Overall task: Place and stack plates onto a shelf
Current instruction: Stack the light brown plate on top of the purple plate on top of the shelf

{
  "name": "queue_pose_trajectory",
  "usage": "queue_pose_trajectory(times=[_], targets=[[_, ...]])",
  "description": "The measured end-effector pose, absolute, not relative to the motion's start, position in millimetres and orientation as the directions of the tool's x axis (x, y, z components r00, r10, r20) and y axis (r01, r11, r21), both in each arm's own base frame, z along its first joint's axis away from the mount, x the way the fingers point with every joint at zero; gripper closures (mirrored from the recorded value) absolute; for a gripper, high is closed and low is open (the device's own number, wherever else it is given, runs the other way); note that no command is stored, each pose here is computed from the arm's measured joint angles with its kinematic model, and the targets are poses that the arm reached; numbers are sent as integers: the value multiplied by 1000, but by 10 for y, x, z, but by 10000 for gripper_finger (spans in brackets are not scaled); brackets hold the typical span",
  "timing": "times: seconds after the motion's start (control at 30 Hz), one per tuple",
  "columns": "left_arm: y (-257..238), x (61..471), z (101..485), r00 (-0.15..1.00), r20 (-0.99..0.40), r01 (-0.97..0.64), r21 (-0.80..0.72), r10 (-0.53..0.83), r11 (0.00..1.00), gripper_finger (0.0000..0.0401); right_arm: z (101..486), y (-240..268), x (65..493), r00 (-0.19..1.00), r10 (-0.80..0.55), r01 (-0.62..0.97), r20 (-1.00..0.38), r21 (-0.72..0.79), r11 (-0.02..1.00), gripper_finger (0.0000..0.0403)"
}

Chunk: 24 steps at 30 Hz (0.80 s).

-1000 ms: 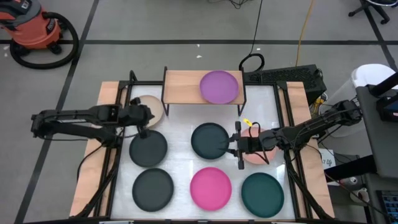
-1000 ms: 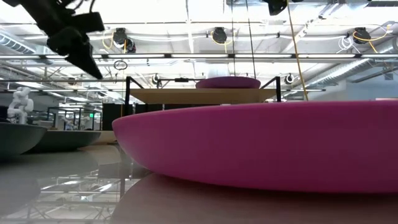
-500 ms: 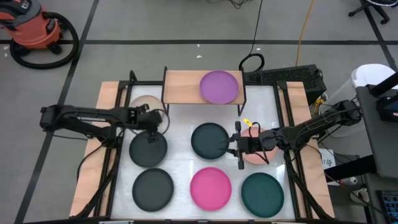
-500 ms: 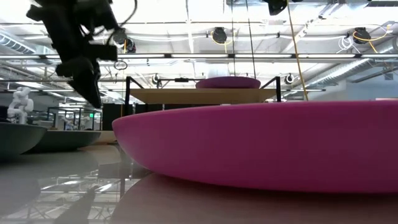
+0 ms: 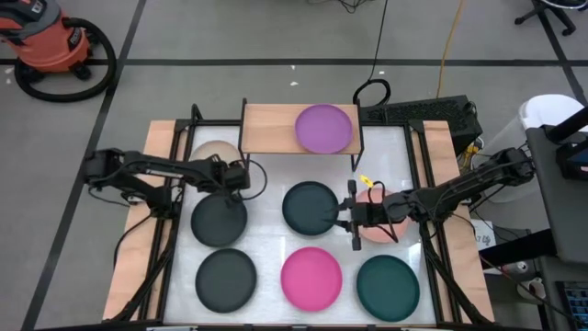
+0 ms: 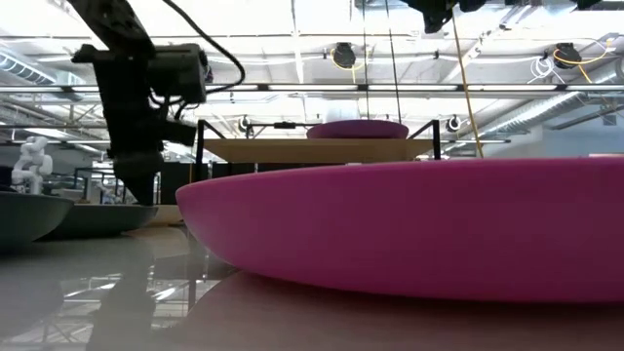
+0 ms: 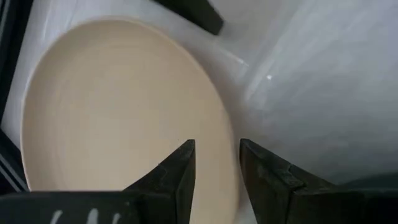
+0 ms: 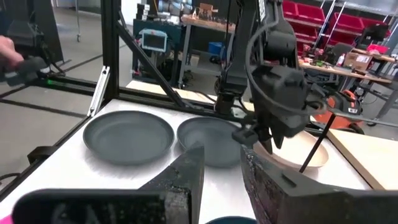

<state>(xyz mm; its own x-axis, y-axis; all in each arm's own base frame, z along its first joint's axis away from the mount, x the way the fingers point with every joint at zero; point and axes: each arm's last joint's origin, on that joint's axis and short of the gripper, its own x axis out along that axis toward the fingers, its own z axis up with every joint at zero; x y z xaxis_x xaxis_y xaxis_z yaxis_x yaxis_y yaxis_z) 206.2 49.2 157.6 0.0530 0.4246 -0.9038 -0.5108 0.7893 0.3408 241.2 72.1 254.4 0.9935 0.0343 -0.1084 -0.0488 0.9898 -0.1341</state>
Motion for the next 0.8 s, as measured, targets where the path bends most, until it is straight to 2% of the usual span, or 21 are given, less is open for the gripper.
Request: queue_pose_trajectory(times=[0.3, 0.4, 0.57, 0.8], targets=[[666, 2095, 1433, -5, -907, -521, 362, 421, 773, 272, 2500, 713, 2392, 996, 35, -45, -84, -119, 992, 316], [727, 2077, 1408, -30, -908, -524, 369, 417, 767, 298, 2504, 713, 2392, 996, 35, -44, -80, -117, 992, 316], [798, 2035, 1396, -65, -910, -517, 382, 410, 766, 380, 2514, 713, 2393, 997, 35, -43, -71, -114, 993, 316], [752, 1963, 1657, -61, -908, -522, 382, 413, 762, 391, 2518, 713, 2393, 997, 35, -42, -66, -114, 993, 316]])
